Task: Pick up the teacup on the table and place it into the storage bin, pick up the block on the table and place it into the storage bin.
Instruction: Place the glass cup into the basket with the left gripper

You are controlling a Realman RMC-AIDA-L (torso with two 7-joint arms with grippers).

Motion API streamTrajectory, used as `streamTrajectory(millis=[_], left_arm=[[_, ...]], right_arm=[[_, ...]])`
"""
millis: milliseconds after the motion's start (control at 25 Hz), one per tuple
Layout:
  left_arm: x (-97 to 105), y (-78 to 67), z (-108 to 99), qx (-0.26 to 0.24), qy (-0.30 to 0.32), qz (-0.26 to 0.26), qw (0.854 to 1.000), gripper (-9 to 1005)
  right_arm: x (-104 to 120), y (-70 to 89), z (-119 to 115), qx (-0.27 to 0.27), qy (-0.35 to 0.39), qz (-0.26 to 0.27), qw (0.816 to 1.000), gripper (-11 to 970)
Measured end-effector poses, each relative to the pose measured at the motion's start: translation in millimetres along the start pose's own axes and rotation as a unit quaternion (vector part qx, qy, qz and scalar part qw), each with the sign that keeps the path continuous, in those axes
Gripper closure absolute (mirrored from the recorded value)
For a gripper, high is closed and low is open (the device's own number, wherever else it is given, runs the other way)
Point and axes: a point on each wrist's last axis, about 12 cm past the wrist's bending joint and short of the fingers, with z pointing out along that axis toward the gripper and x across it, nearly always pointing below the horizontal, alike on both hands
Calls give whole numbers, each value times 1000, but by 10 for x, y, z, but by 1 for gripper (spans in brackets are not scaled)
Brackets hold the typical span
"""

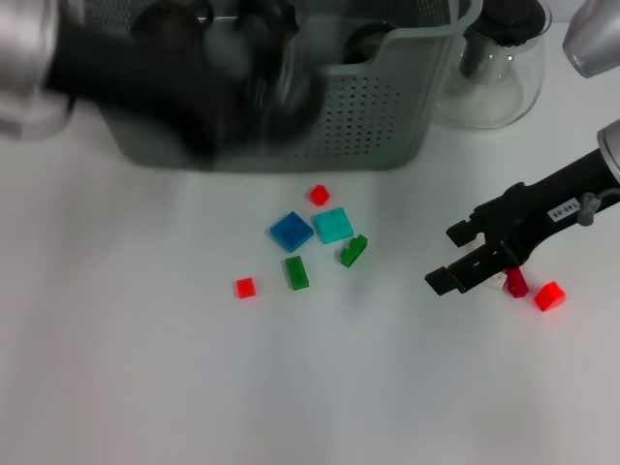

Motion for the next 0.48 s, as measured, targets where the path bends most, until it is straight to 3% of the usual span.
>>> streamTrajectory(millis=[120, 280, 480], left_arm=[[-281, 152, -89, -35, -45, -10, 998, 953], [-631, 394, -109, -87, -48, -37, 994, 953], [-732, 897, 23, -146, -11, -111, 983, 952]], right_arm=[[-24, 10, -1, -1, 1, 1, 1000, 13], [-48, 12, -9, -1, 2, 11, 1000, 12], [-64, 7, -24, 2, 2, 17, 1000, 12]])
